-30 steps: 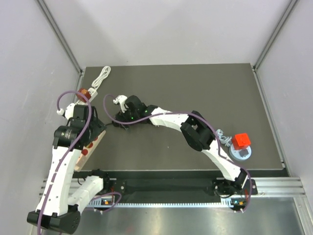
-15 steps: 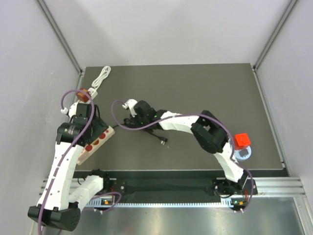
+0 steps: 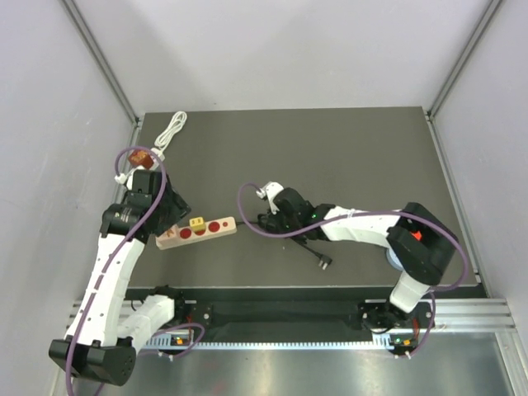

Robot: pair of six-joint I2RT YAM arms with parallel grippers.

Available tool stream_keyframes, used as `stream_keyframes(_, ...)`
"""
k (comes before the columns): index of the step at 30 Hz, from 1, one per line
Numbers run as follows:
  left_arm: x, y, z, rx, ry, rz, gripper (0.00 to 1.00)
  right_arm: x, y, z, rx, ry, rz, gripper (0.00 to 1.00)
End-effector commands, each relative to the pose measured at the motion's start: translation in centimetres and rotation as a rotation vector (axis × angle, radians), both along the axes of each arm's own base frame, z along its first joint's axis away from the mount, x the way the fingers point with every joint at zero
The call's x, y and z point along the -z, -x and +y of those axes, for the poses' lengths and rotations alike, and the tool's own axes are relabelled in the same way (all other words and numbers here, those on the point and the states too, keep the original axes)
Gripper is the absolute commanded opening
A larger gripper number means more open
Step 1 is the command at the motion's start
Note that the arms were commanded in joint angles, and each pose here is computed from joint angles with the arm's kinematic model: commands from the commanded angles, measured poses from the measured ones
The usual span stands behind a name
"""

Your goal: Pull the plug off the socket

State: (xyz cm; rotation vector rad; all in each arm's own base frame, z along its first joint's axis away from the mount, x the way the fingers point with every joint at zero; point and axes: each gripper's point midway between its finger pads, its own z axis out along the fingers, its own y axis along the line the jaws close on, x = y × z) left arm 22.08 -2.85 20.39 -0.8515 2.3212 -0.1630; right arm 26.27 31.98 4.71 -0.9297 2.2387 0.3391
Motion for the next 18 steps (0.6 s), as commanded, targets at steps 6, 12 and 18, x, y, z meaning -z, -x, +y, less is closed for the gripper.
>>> stream_keyframes(6, -0.6, -1.4, 0.9, -0.015, -0.049, -0.049, 0.58, -2.1, -0.7, -3.8, 0.118, 0.021, -0.047, 0.71)
stream_keyframes(12, 0.7, -1.5, 3.3, -0.119, -0.138, 0.016, 0.36, -7.8, -3.0, 0.6, 0.002, -0.056, -0.125, 0.87)
stream_keyframes(18, 2.6, -1.0, 6.6, -0.233, -0.148, 0.079, 0.0, -12.0, -0.6, 10.5, -0.378, -0.32, -0.129, 1.0)
